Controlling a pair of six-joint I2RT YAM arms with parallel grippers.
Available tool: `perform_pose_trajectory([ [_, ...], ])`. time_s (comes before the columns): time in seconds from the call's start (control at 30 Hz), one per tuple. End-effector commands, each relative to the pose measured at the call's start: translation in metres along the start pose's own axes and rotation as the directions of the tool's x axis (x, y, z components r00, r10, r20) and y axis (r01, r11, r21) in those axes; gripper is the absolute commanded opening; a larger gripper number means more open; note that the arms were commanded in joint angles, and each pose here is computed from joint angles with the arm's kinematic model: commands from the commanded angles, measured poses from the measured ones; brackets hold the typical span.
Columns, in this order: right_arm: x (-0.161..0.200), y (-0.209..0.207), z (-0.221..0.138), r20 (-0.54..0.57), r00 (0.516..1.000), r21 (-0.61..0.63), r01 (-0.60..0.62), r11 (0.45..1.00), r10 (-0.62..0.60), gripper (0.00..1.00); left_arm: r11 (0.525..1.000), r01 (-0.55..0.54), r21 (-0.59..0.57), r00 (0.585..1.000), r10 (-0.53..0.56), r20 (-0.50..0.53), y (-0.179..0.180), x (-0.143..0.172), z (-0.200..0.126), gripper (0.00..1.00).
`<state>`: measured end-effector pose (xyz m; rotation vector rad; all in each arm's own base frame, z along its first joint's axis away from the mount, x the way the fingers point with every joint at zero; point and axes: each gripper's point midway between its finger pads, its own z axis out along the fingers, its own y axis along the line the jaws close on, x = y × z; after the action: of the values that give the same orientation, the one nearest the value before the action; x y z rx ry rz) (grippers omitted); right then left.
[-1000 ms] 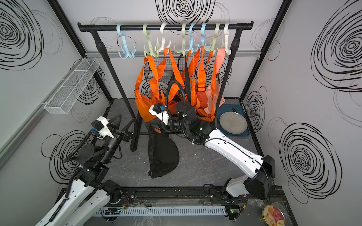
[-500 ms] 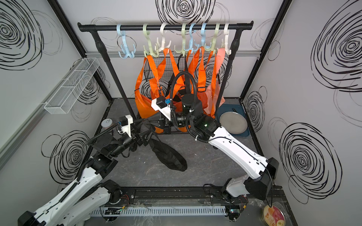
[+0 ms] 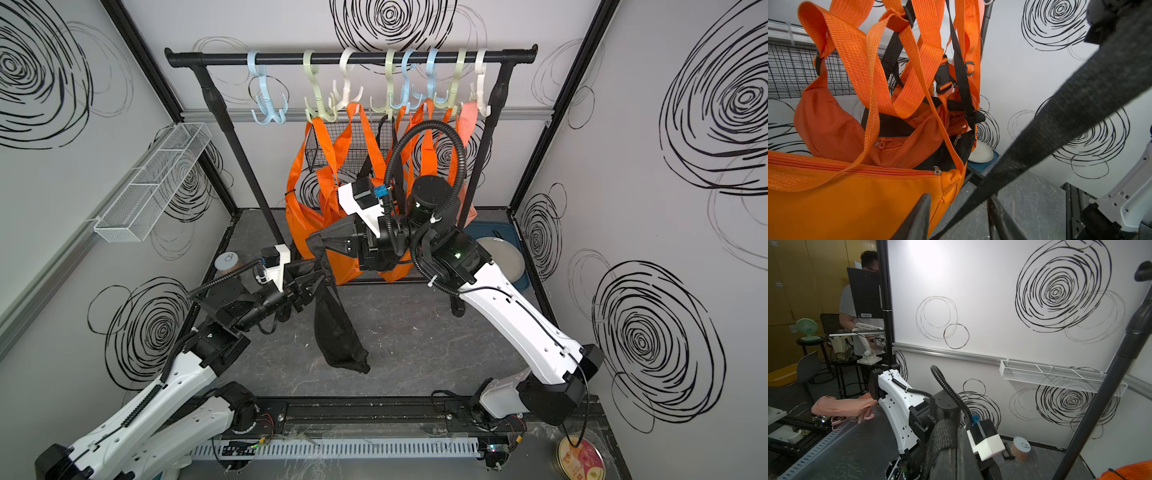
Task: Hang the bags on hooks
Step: Pick up the bag from the center of the board.
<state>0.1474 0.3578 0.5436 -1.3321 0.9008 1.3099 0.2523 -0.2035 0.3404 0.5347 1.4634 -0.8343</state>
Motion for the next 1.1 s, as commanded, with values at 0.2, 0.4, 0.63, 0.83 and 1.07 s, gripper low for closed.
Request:
perform_pose_trajectory([
  [0.2, -0.027, 0.006, 0.005, 0.039, 0.999, -0.173, -0.005, 0.985, 0.012, 0.00, 0.996, -0.021, 0.084, 0.991, 0.009, 0.135, -0.019, -0.049, 0.000, 0.67],
  [0.4, -0.022, 0.004, 0.009, 0.032, 0.998, -0.209, -0.038, 0.977, 0.045, 0.00, 0.993, -0.019, 0.113, 0.990, 0.003, 0.139, -0.027, -0.049, 0.005, 0.64],
  [0.63, -0.032, 0.009, 0.009, 0.044, 0.998, -0.251, -0.036, 0.967, 0.048, 0.00, 0.983, 0.022, 0.181, 0.988, -0.048, 0.146, -0.037, -0.047, 0.015, 0.56],
  [0.83, -0.032, 0.010, 0.010, 0.043, 0.998, -0.268, -0.039, 0.963, 0.053, 0.00, 0.979, 0.006, 0.206, 0.992, -0.032, 0.124, -0.049, -0.045, 0.021, 0.75],
  [1.07, -0.037, 0.016, 0.007, 0.047, 0.998, -0.285, -0.032, 0.958, 0.048, 0.00, 0.992, -0.033, 0.120, 0.996, 0.023, 0.082, -0.037, -0.037, 0.020, 0.58],
])
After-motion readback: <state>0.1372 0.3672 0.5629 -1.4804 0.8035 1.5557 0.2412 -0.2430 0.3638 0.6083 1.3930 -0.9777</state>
